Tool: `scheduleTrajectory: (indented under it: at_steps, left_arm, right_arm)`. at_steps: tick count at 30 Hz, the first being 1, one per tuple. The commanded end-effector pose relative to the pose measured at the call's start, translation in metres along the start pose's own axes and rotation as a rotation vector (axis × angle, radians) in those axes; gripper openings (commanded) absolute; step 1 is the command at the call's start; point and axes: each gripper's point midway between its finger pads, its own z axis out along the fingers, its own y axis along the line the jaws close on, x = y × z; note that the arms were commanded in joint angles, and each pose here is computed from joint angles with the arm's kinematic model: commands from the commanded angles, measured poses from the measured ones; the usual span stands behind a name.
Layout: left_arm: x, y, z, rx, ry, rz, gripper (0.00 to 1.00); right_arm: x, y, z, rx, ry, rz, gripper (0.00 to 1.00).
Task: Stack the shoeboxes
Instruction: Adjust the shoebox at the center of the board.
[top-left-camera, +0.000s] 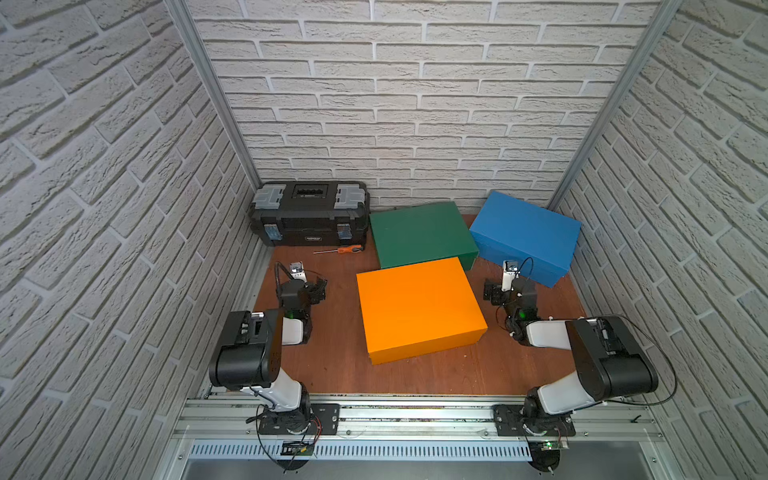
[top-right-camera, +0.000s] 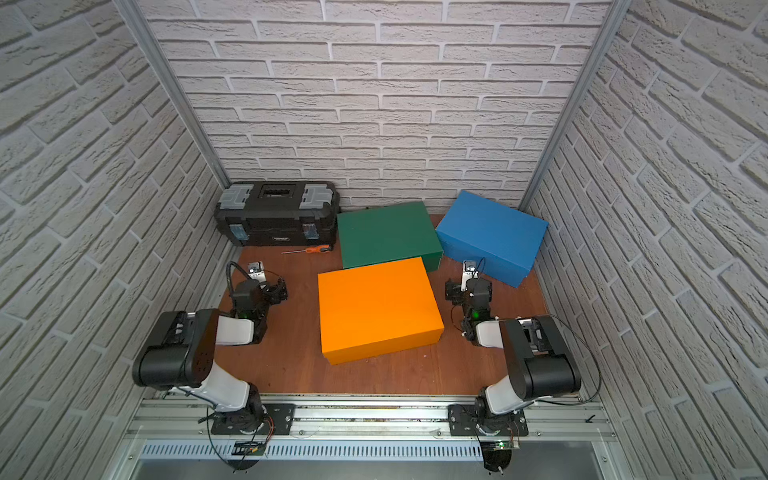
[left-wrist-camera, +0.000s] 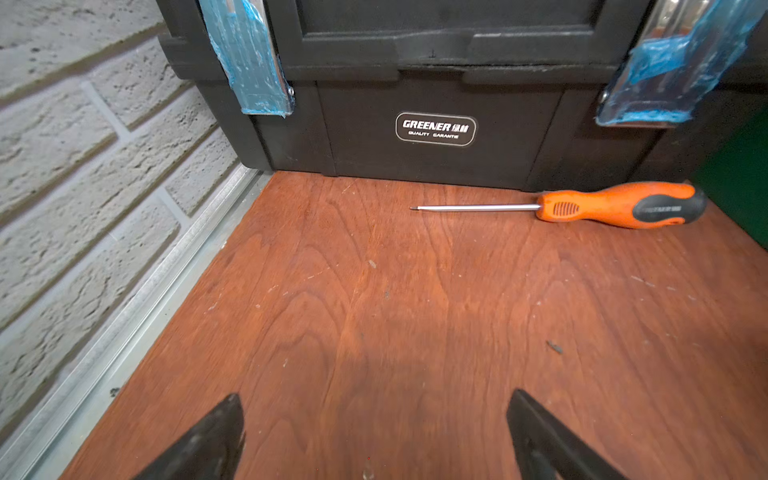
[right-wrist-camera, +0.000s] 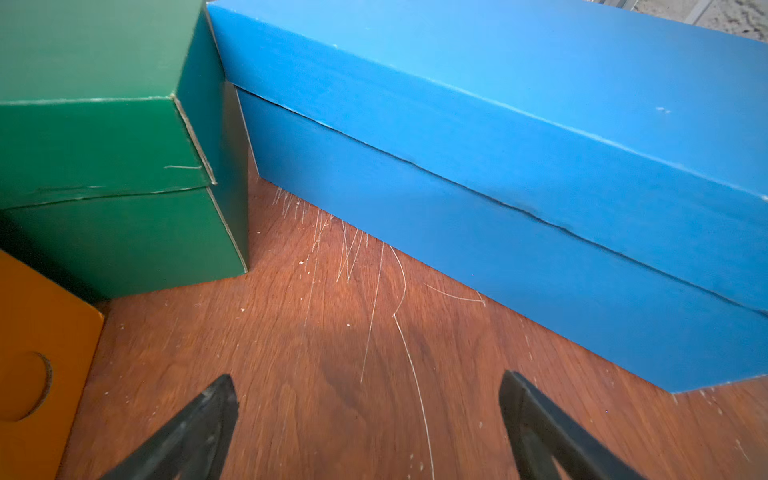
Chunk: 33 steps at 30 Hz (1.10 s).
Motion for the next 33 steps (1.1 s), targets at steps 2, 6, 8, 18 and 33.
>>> scheduleTrajectory:
  at_steps: [2, 6, 8, 18, 33]
  left_arm:
    - [-0.018, 0.001, 0.0, -0.001, -0.068, -0.004, 0.98]
    - [-0.018, 0.001, 0.0, 0.002, -0.065, -0.006, 0.98]
    - [-0.018, 0.001, 0.001, 0.002, -0.065, -0.007, 0.98]
    - [-0.018, 0.002, 0.001, 0.006, -0.064, -0.011, 0.98]
    - [-0.096, 0.02, -0.038, -0.031, 0.044, -0.12, 0.98]
  right_arm:
    - [-0.021, -0.001, -0.003, -0.001, -0.07, 0.008, 0.99]
    - [-0.021, -0.001, -0.003, -0.002, -0.071, 0.008, 0.99]
    - [-0.021, -0.001, -0.003, -0.002, -0.07, 0.008, 0.99]
    - [-0.021, -0.001, -0.002, -0.003, -0.069, 0.009, 0.99]
    - [-0.094, 0.018, -0.074, -0.202, 0.084, 0.056, 1.0]
